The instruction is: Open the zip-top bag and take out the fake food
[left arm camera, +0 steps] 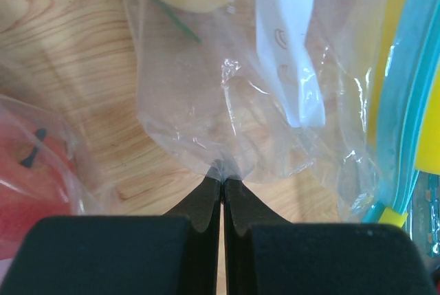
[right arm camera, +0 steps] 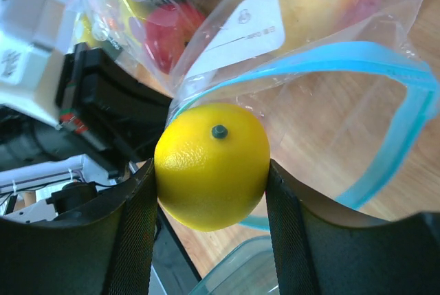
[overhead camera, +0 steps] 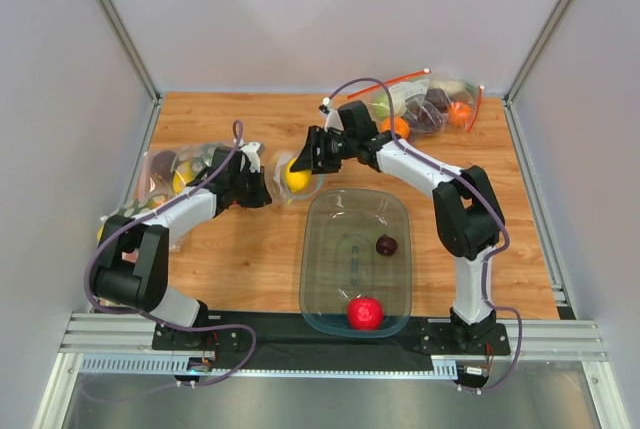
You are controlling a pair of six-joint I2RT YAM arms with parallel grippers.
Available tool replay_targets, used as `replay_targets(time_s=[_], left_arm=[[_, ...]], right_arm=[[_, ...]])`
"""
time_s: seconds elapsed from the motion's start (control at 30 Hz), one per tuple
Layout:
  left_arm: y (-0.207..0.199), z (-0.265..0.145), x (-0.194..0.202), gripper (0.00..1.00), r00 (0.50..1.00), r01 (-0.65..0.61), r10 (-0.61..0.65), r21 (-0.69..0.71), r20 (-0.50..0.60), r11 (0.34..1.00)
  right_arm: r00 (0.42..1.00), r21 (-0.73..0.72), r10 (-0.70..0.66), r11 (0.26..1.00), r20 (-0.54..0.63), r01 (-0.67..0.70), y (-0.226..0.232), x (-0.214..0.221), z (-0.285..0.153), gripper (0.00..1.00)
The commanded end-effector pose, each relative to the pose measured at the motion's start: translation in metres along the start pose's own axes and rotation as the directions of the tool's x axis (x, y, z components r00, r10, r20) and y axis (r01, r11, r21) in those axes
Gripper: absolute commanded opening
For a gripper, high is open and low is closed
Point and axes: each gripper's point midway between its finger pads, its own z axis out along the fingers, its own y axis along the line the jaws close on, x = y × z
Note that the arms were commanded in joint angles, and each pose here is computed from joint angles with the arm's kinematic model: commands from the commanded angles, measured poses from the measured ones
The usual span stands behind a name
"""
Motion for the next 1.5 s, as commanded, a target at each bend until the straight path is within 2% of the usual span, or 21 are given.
replay_targets(time_s=[0.0,0.33,0.57,0.6,0.67,0.7,0.87,1.07,1.13,1.2,1.23,1.3,1.47], left_arm=[[0.004,-0.001,-0.013,0.0,0.999,0.037,-0.037,-0.009,0.018,0.999],[0.006,-0.002,-0.014,0.0,0.999,0.047,-0.047,-0.018,0.006,0.999],[0.011,-0.005,-0.013,0.0,0.997,0.078,-0.078,-0.041,-0.001,0.996],[0.01,-0.005,-0.012,0.0,0.997,0.079,-0.079,-0.039,-0.005,0.996],[0.008,-0.006,-0.011,0.0,0.997,0.082,-0.082,-0.03,-0.006,0.996],[0.008,-0.005,-0.012,0.0,0.997,0.082,-0.082,-0.025,-0.002,0.996],[-0.001,-0.005,-0.014,0.0,0.996,0.082,-0.082,0.024,0.017,0.996],[-0.008,-0.011,-0.018,0.0,0.996,0.08,-0.082,0.056,0.026,0.995],[-0.011,-0.013,-0.017,0.0,0.997,0.078,-0.08,0.068,0.024,0.995],[-0.012,-0.014,-0.015,0.0,0.997,0.075,-0.077,0.075,0.021,0.994],[-0.012,-0.015,-0.014,0.0,0.997,0.075,-0.076,0.077,0.018,0.994],[-0.012,-0.016,-0.013,0.0,0.997,0.072,-0.073,0.077,0.013,0.994],[-0.012,-0.017,-0.011,0.0,0.998,0.068,-0.069,0.073,0.009,0.995]], right_arm=[[0.992,-0.072,-0.078,0.994,0.099,0.085,0.038,-0.026,-0.032,0.05],[0.983,-0.066,-0.114,0.99,0.144,0.125,0.045,-0.028,-0.062,0.05],[0.977,-0.029,-0.193,0.98,0.09,0.197,0.046,0.014,-0.099,0.06],[0.982,-0.008,-0.183,0.983,0.054,0.183,0.038,0.029,-0.103,0.06],[0.971,0.017,-0.234,0.972,0.057,0.233,0.04,0.037,-0.119,0.06],[0.975,0.039,-0.222,0.975,0.025,0.221,0.033,0.051,-0.123,0.06],[0.966,0.103,-0.259,0.961,0.011,0.257,0.025,0.073,-0.147,0.08],[0.969,0.165,-0.239,0.955,-0.062,0.246,0.007,0.102,-0.154,0.14],[0.966,0.189,-0.24,0.949,-0.092,0.253,0.001,0.11,-0.154,0.31],[0.965,0.202,-0.235,0.946,-0.113,0.254,-0.005,0.116,-0.154,0.59],[0.966,0.209,-0.232,0.945,-0.114,0.252,-0.006,0.116,-0.154,0.66],[0.965,0.22,-0.239,0.941,-0.105,0.257,-0.006,0.114,-0.156,0.76],[0.955,0.224,-0.283,0.929,-0.082,0.295,0.004,0.1,-0.163,0.8]])
